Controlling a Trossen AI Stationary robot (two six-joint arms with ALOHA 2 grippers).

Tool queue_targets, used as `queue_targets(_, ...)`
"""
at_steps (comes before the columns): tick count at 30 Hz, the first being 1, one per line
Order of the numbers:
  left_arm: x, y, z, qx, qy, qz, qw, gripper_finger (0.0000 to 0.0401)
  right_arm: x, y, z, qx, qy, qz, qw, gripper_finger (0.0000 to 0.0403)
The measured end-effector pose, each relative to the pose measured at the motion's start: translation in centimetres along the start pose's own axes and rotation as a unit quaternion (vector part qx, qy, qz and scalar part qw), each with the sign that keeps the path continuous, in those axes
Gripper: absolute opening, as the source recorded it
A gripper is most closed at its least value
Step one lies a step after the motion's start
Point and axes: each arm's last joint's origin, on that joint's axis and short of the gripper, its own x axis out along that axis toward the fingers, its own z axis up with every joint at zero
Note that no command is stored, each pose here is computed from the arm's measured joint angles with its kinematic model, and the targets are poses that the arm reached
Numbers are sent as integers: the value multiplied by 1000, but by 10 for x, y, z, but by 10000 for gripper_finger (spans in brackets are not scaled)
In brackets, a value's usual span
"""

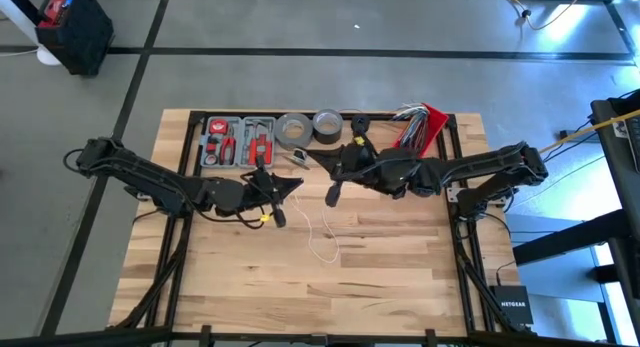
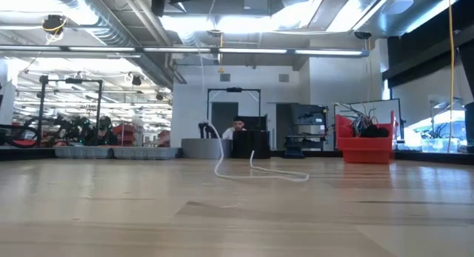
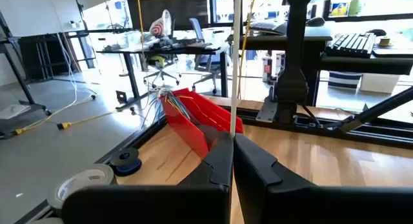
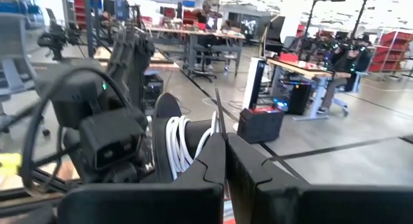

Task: Coil cords
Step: Coil the white wire onto the spool

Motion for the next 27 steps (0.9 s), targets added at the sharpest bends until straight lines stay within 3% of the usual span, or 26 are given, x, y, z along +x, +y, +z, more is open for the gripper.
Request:
queue_targets(14,0,0,-4,22,13,1,1000,1,-17,-8,19,29,-25,48,998,5)
queue_targets(27,-1,3,-16,103,60,31,992,1,-21,-6,-7,-21,113,77,990,5)
